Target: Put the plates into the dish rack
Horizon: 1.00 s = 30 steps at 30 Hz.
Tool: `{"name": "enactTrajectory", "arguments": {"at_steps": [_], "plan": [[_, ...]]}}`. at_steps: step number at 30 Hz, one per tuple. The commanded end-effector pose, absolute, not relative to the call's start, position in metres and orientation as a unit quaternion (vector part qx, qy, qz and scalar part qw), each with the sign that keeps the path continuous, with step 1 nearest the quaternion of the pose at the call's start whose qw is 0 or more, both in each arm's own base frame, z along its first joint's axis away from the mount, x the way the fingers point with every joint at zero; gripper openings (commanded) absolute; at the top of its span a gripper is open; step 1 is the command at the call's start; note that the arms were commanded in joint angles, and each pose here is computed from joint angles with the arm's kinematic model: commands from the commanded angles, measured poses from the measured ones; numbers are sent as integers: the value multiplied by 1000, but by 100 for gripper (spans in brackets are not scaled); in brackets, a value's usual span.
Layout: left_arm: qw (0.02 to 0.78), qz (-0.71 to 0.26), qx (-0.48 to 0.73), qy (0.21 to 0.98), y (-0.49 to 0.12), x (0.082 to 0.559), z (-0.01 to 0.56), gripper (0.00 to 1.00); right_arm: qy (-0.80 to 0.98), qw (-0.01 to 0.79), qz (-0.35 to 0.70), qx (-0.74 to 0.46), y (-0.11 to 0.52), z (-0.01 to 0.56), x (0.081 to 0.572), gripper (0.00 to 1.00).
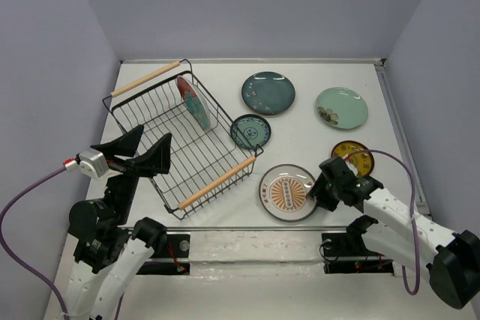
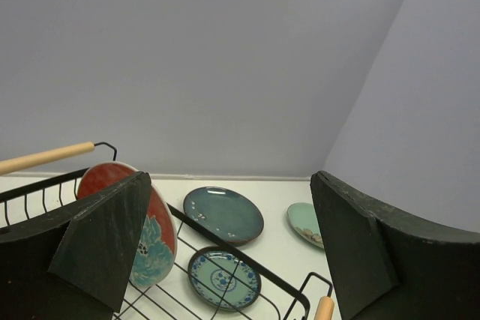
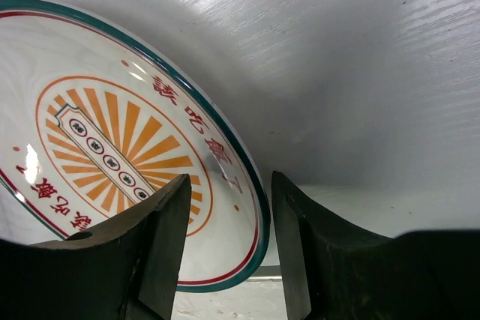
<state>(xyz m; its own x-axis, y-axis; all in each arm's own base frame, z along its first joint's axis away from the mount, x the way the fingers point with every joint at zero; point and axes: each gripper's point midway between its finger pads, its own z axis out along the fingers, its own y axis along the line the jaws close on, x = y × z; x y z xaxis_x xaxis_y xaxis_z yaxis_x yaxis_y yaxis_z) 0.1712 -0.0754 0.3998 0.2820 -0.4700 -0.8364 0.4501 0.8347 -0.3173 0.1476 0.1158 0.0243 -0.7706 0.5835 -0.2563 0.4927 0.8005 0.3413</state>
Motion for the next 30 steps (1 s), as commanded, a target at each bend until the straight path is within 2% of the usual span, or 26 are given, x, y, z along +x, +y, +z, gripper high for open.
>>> {"name": "enactTrajectory", "arguments": {"at_steps": [1,7,9,10,11,17,24,30], "plan": [[818,-299,-9,491,-71,159,423,99,912,197,162,322,122,30,158,51],[819,-298,-10,490,-70,158,423,99,909,175,192,325,136,22,158,47],[820,-297,-11,489,-69,158,424,99,910,163,193,330,138,15,154,39],[820,-297,-11,489,-69,158,424,99,907,171,193,334,137,16,157,29],[820,-297,-11,489,-69,158,424,99,905,179,189,337,134,17,158,24],[820,-297,-10,489,-70,158,424,99,896,240,156,340,112,48,170,7],[820,-296,-11,490,-70,159,423,99,884,328,110,315,82,106,184,7],[818,-296,-10,493,-71,161,422,99,840,464,101,261,59,211,209,7]]}}
